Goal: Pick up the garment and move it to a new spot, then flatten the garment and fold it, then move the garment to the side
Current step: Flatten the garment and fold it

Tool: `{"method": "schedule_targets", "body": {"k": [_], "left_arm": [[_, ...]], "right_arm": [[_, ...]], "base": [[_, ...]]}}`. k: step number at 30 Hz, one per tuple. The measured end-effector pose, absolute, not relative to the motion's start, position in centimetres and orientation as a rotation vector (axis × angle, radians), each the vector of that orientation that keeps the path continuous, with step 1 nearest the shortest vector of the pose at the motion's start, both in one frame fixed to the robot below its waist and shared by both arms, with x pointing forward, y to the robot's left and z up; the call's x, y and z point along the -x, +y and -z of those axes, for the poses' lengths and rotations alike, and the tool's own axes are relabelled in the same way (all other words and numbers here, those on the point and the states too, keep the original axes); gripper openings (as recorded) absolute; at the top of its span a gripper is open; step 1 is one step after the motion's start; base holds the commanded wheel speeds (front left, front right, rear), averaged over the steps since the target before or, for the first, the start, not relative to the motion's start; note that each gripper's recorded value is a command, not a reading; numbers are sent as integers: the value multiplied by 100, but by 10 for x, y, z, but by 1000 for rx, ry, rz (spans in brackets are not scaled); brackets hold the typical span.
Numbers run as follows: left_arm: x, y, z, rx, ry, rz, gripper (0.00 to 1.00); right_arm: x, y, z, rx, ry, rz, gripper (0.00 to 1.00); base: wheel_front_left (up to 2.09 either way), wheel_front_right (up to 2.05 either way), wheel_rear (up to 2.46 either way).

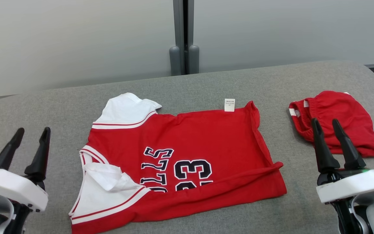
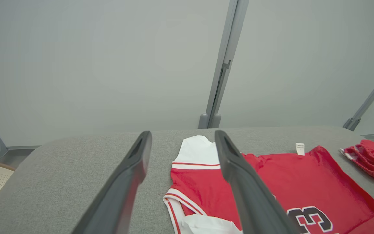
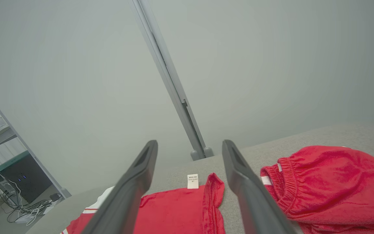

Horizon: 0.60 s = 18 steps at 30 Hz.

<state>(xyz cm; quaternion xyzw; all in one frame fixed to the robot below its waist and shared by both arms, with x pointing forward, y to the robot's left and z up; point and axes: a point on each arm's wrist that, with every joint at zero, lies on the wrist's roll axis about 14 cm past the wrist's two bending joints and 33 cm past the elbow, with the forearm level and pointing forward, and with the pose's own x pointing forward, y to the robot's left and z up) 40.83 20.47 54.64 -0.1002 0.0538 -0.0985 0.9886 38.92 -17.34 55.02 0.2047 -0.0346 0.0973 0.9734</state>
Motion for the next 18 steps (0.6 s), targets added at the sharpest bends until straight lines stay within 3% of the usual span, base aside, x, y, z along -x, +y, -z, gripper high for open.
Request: {"method": "schedule_targets", "body": {"k": [9, 18], "left_arm": [[-380, 203, -545, 210, 3, 85, 100], [-350, 210, -517, 217, 19, 9, 100]], "right_arm": [[-368, -181, -510, -369, 11, -123, 100], [-355, -164, -461, -348, 222, -149, 100]], "base": [[0, 0, 0], [0, 0, 0]]}}
